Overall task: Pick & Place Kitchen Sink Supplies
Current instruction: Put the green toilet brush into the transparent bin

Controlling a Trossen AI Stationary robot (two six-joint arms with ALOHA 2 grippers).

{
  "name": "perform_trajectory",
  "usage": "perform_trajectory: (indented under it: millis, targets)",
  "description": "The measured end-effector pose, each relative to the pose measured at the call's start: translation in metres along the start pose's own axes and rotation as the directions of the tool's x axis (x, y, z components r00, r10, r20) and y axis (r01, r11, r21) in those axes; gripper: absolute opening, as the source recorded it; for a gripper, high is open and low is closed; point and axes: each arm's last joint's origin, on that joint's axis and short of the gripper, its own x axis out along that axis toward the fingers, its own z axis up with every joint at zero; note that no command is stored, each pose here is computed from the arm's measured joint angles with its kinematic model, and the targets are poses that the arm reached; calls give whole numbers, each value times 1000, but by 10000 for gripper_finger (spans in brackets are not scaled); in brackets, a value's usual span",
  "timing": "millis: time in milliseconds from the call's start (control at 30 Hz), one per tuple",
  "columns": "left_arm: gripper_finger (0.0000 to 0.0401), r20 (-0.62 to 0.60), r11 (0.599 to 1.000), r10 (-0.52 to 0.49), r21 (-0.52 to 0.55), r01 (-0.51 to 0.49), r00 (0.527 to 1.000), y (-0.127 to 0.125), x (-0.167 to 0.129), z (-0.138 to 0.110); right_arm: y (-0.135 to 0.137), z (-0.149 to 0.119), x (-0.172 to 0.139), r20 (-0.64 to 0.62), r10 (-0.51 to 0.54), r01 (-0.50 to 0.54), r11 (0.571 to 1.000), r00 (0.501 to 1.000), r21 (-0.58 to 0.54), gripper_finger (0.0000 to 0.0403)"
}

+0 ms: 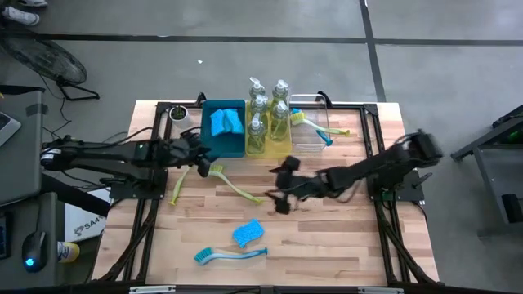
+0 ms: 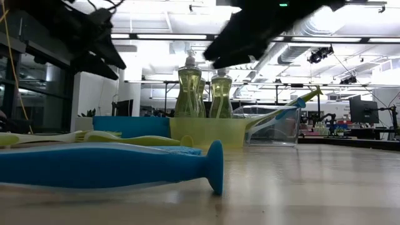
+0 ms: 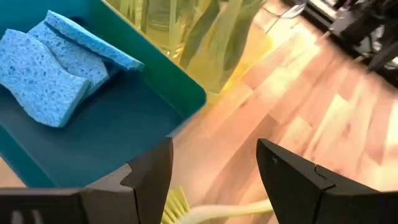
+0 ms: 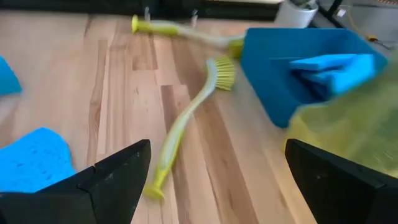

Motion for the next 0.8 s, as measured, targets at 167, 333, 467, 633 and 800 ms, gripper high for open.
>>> perform_trajectory:
  millis: [167,333,467,633,800]
  targets:
    - [227,21,999,-44,14,44,999,-1,-10,-12,22,23,52,-128,-33,23,997,991,-79,365]
    - [227,38,997,-69,46,67,997,-5,-18,-17,33,34,98,-274,-34,11,996,961,-85,365]
    - [227,45,994,-81,71,78,996,-10,-21,-21,38,39,124,-345,2,-20,999,938,-49,365]
    - [227,52,991,-94,96,89,994,-14,-25,-25,47,33,151,-385,51,-62,998,921,-18,365]
    - [227,57,989,-102,110,95,993,-16,-27,-27,47,19,162,-418,23,-22,1000,908,7,365]
